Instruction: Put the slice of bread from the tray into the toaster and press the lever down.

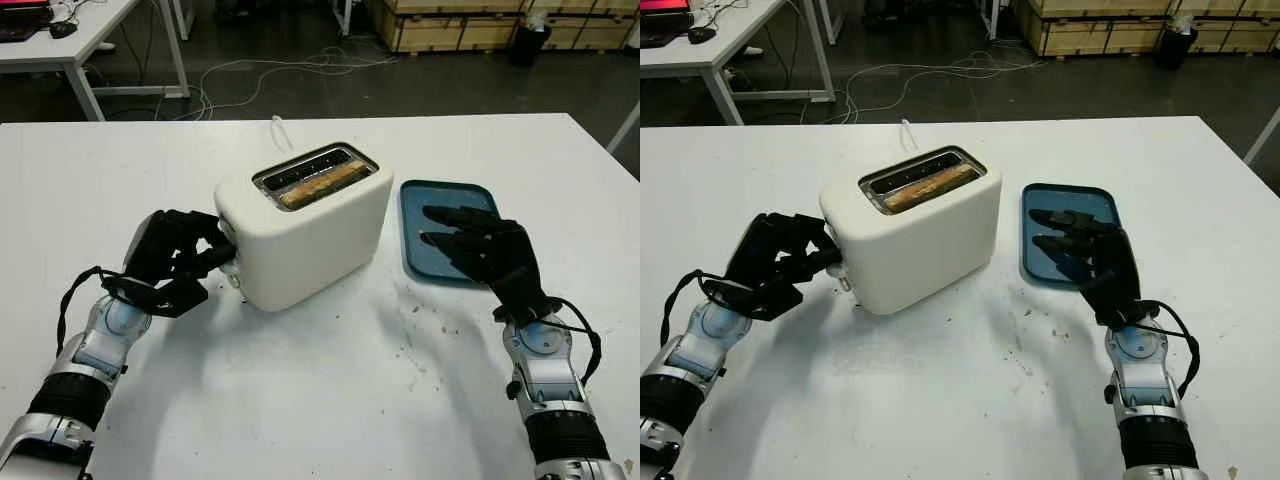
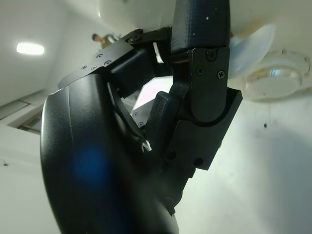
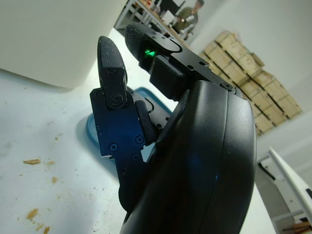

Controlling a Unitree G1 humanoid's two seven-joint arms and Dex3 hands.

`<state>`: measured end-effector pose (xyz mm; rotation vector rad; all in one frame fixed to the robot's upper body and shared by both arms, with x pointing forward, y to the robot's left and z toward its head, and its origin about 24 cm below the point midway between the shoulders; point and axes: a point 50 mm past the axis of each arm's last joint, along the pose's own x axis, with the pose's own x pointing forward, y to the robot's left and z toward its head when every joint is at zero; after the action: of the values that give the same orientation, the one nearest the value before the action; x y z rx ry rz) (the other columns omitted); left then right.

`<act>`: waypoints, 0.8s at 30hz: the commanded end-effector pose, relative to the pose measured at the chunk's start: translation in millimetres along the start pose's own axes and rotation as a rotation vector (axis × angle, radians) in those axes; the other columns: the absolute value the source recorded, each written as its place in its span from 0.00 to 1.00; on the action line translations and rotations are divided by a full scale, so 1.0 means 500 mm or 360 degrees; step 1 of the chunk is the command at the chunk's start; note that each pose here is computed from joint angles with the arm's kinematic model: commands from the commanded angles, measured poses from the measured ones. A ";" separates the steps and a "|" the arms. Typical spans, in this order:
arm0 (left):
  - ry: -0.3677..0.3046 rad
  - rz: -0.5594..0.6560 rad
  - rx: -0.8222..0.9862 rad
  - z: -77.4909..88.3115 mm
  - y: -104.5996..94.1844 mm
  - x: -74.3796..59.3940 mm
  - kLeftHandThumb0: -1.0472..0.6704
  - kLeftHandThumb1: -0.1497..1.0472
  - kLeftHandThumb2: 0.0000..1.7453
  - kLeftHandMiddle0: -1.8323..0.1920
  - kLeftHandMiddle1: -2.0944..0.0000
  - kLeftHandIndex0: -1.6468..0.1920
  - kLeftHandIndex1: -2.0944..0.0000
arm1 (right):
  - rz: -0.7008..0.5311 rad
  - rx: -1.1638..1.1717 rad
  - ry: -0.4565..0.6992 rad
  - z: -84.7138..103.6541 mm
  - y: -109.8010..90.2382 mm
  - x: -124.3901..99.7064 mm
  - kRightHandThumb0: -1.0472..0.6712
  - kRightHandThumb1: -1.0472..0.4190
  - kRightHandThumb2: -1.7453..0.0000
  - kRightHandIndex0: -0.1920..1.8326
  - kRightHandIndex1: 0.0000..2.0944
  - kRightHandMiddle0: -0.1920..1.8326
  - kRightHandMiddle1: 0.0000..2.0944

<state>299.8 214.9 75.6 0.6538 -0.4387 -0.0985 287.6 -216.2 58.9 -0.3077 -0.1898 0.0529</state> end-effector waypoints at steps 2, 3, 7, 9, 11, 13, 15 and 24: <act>-0.0080 0.0250 -0.0021 0.005 0.021 0.005 0.00 0.89 0.33 0.27 0.18 0.31 0.22 | -0.0043 0.0052 -0.0085 0.016 0.000 0.013 0.35 0.09 0.92 0.64 0.04 0.58 0.00; -0.0095 0.0308 -0.0027 0.005 0.025 0.006 0.00 0.89 0.34 0.27 0.17 0.33 0.19 | -0.0049 0.0043 -0.0089 0.017 -0.001 0.014 0.35 0.09 0.92 0.64 0.04 0.58 0.00; -0.0160 0.0490 -0.0067 0.008 0.037 0.010 0.00 0.89 0.35 0.30 0.17 0.40 0.17 | -0.0063 0.0027 -0.0106 0.023 -0.004 0.019 0.34 0.09 0.91 0.63 0.03 0.58 0.00; -0.0200 0.0532 -0.0065 0.010 0.039 0.013 0.00 0.89 0.36 0.32 0.17 0.42 0.17 | -0.0064 0.0016 -0.0111 0.024 -0.003 0.020 0.34 0.09 0.91 0.63 0.03 0.58 0.00; -0.0206 0.0543 -0.0063 0.009 0.038 0.014 0.00 0.89 0.36 0.33 0.17 0.44 0.17 | -0.0063 0.0022 -0.0112 0.024 -0.002 0.020 0.34 0.09 0.91 0.63 0.03 0.58 0.00; -0.0198 0.0536 -0.0062 0.006 0.035 0.013 0.00 0.89 0.36 0.33 0.17 0.43 0.17 | -0.0060 0.0047 -0.0119 0.025 -0.001 0.021 0.34 0.09 0.91 0.63 0.03 0.58 0.00; -0.0195 0.0528 -0.0060 0.005 0.034 0.012 0.00 0.89 0.36 0.33 0.17 0.43 0.17 | -0.0061 0.0058 -0.0123 0.026 -0.001 0.022 0.34 0.09 0.91 0.63 0.03 0.58 0.00; 0.0077 0.0553 -0.0002 -0.021 0.049 -0.002 0.00 0.89 0.36 0.45 0.17 0.68 0.17 | -0.0152 0.0145 -0.0184 0.039 -0.025 0.038 0.36 0.09 0.92 0.62 0.03 0.56 0.00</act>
<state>304.0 236.9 86.0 0.5687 -0.5377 0.2374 299.8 -219.7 77.4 -0.2305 -0.2780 -0.0068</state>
